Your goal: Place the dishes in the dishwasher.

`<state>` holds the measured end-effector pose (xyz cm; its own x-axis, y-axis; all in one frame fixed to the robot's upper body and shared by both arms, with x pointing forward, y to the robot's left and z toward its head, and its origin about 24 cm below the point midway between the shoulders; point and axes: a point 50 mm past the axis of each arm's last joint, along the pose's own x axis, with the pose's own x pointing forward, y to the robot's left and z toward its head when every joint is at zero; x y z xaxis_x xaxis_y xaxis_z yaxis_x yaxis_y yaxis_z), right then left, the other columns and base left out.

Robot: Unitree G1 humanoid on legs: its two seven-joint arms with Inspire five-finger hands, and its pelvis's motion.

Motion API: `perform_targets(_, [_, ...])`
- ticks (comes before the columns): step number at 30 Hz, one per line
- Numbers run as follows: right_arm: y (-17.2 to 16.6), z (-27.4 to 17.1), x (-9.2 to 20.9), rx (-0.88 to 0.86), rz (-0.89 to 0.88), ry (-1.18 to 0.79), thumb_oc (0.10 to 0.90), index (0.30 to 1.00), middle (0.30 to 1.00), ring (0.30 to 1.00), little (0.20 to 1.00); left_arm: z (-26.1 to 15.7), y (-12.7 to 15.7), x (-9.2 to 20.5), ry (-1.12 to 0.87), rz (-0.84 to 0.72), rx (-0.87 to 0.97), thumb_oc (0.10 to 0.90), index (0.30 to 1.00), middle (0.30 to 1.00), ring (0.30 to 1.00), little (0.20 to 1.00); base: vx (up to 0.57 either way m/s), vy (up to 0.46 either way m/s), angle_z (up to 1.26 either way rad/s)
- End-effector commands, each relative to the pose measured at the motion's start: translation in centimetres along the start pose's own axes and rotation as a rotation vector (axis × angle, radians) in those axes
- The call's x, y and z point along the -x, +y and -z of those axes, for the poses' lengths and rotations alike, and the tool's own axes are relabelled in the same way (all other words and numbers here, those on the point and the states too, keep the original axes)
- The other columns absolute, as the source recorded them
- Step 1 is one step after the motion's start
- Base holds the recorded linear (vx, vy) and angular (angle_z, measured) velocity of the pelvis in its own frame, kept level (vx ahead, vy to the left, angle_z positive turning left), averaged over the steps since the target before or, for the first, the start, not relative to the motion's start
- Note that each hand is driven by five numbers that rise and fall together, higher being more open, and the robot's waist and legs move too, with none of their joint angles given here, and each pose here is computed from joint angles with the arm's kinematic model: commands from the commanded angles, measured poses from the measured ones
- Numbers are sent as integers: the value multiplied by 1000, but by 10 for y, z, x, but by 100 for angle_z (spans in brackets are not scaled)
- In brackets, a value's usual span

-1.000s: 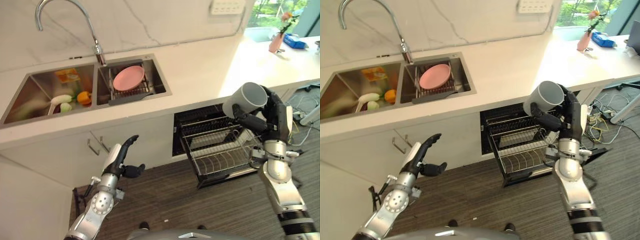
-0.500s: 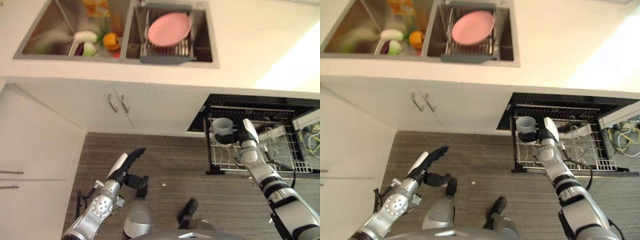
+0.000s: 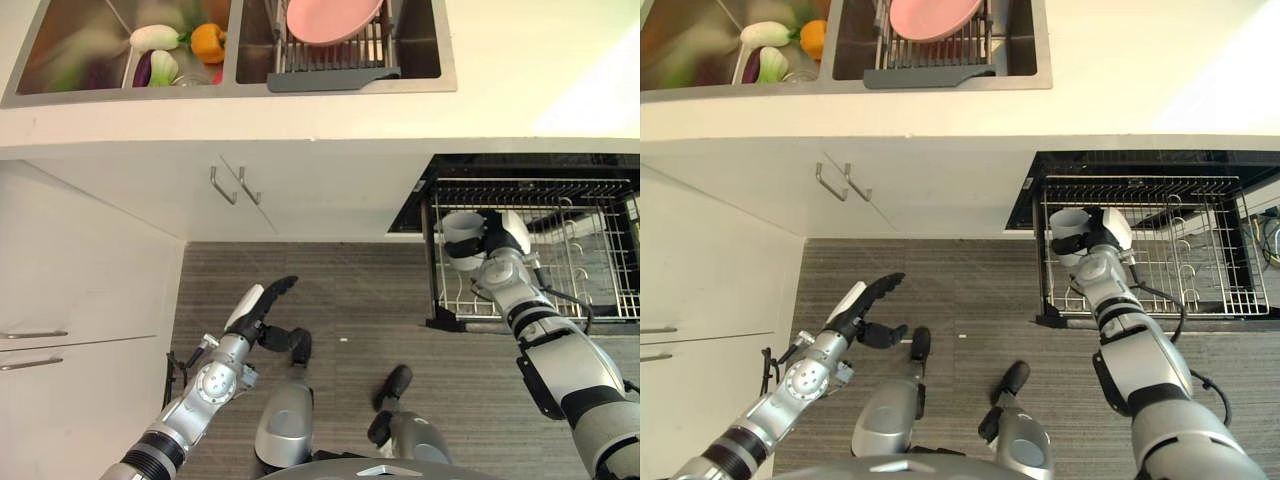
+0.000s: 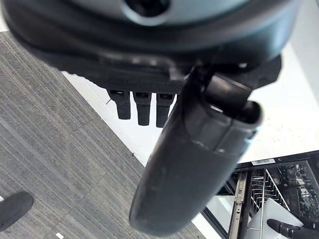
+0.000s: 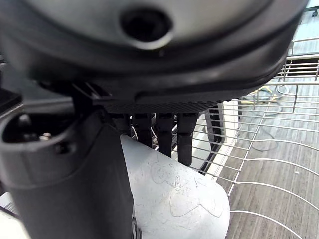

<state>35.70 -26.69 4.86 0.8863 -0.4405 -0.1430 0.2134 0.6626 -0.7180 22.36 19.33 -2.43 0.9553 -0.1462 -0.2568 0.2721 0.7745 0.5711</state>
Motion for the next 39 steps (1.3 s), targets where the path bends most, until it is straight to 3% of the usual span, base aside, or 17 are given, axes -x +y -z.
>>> perform_targets(1, [-28,-40,-10,-27,94,-151,800,900,900,900,900,-17,-1,4,-113,-23,30,800,900,900,900,900,0,0,0])
perform_targets(15, [-31,-68,-3,-84,39,-305,800,900,900,900,900,13,-22,5,49,47,10,800,900,900,900,900,31,12,-14])
perform_targets(17, [-24,-72,8,-133,14,-380,800,900,900,900,900,26,-30,7,121,57,11,800,900,900,900,900,55,14,-7])
perform_targets(19, [-26,-82,48,-239,17,-598,800,900,900,900,900,56,-47,16,289,49,29,800,900,900,900,900,73,13,-14])
perform_targets(22, [-37,-51,85,-508,23,-642,800,900,900,900,900,79,-63,27,450,31,72,800,900,900,900,900,76,-24,-9])
perform_targets(23, [-48,-40,103,-624,54,-687,800,900,900,900,900,97,-75,39,595,19,137,800,900,900,900,900,54,-37,8])
perform_targets(25, [-49,-40,104,-624,55,-687,800,900,900,900,900,97,-75,38,593,20,136,800,900,900,900,900,31,-28,7])
perform_targets(26, [-57,-32,121,-726,98,-726,800,900,900,900,900,110,-86,53,733,-19,250,800,900,900,900,900,42,-33,11])
perform_targets(28, [-58,-29,129,-771,93,-738,800,900,900,900,900,119,-92,65,820,-45,331,800,900,900,900,900,57,-56,6])
perform_targets(29, [-60,-34,141,-851,71,-791,800,900,900,900,900,131,-101,85,978,-136,541,800,900,900,900,900,42,-78,-8])
perform_targets(30, [-61,-38,143,-876,57,-818,800,900,900,900,900,136,-103,94,1038,-162,611,800,900,900,900,900,23,-78,-6])
perform_targets(34, [-71,-70,156,-918,21,-1001,800,900,900,900,900,145,-101,109,1083,-191,605,800,900,900,900,900,29,-57,2])
perform_targets(39, [-78,-87,161,-927,18,-1089,800,900,900,900,900,144,-97,105,1062,-238,630,800,900,900,900,900,-39,-55,49])
